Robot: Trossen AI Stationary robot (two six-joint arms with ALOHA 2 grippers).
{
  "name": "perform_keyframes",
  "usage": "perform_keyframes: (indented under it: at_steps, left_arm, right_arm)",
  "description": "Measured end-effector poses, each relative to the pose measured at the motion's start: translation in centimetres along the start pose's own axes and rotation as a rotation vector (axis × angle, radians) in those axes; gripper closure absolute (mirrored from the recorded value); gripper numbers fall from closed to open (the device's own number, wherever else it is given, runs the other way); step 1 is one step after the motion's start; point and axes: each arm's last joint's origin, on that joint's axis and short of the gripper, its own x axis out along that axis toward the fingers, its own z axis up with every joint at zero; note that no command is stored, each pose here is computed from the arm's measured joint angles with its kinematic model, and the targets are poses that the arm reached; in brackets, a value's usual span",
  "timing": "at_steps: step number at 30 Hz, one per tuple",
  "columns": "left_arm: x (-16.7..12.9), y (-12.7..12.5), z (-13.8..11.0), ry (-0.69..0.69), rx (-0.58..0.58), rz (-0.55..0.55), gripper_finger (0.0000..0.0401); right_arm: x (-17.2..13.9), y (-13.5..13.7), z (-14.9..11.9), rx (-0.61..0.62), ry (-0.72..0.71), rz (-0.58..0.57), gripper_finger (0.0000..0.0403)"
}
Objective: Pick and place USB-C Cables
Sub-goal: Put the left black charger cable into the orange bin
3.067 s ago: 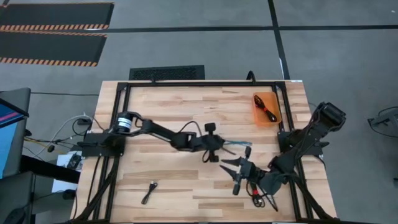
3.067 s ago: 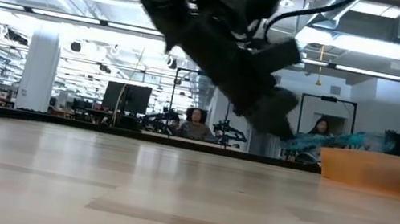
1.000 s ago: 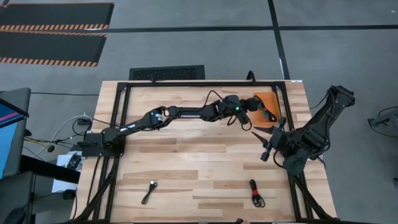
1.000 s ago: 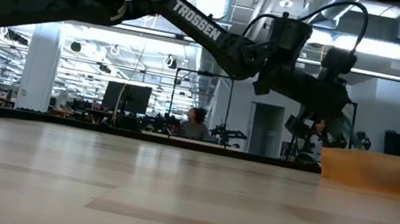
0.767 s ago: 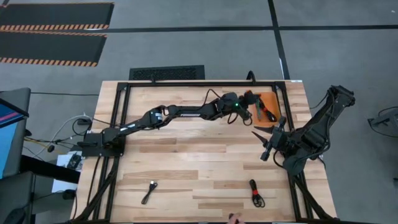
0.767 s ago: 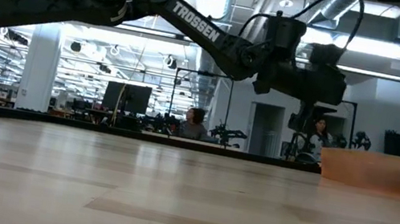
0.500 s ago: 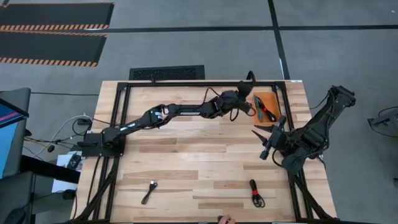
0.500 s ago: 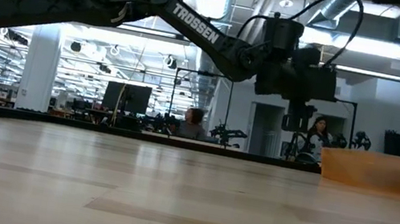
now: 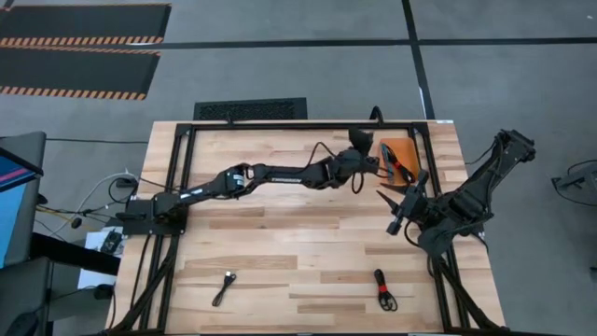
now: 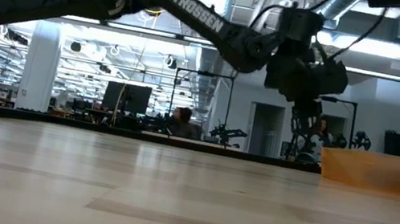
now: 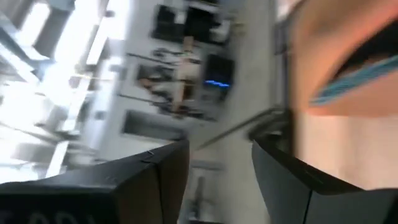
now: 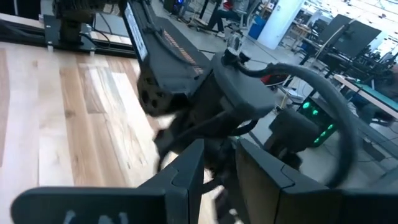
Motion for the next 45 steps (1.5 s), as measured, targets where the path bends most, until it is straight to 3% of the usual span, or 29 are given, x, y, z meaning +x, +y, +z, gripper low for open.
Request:
perform_keyframes:
  at_steps: [3, 6, 9, 12, 18, 25, 34, 38, 45]
  left_arm:
    - [-1.8, 0.5, 1.0, 0.009, -0.043, -0.155, 0.0238]
    - [-3.8, 2.2, 1.0, -0.003, -0.153, -0.429, 0.0243]
    - [-4.6, 3.5, -0.9, 0.055, -0.299, -0.737, 0.0252]
    - [-5.0, 4.1, -2.6, 0.161, -0.387, -0.917, 0.0267]
    - [-6.6, 4.1, -2.4, 0.219, -0.373, -0.993, 0.0321]
    - [-9.1, 3.9, -0.3, 0.171, -0.376, -1.070, 0.0394]
    - [-13.2, 0.7, 0.4, 0.204, -0.374, -1.126, 0.0400]
    - [-15.6, 0.9, -1.3, 0.123, -0.451, -1.082, 0.0401]
    - [-20.3, 3.9, -6.9, -0.053, -0.761, -0.909, 0.0401]
  right_arm:
    - [-0.1, 0.0, 0.0, -0.001, -0.001, 0.007, 0.0285]
    - [-0.3, 0.1, 0.0, -0.004, -0.004, 0.021, 0.0285]
    - [-0.6, 0.3, 0.0, 0.000, -0.012, 0.042, 0.0285]
    - [-0.9, 0.4, 0.0, 0.001, -0.019, 0.058, 0.0285]
    - [-0.9, 0.4, 0.0, 0.009, -0.022, 0.061, 0.0285]
    - [-1.0, 0.3, 0.0, 0.046, -0.019, 0.066, 0.0285]
    - [-2.0, 0.8, -0.2, 0.120, -0.031, 0.128, 0.0285]
    - [-2.3, 0.9, -0.2, 0.121, -0.040, 0.146, 0.0285]
    - [-2.1, 0.7, -0.1, 0.078, -0.066, 0.092, 0.0285]
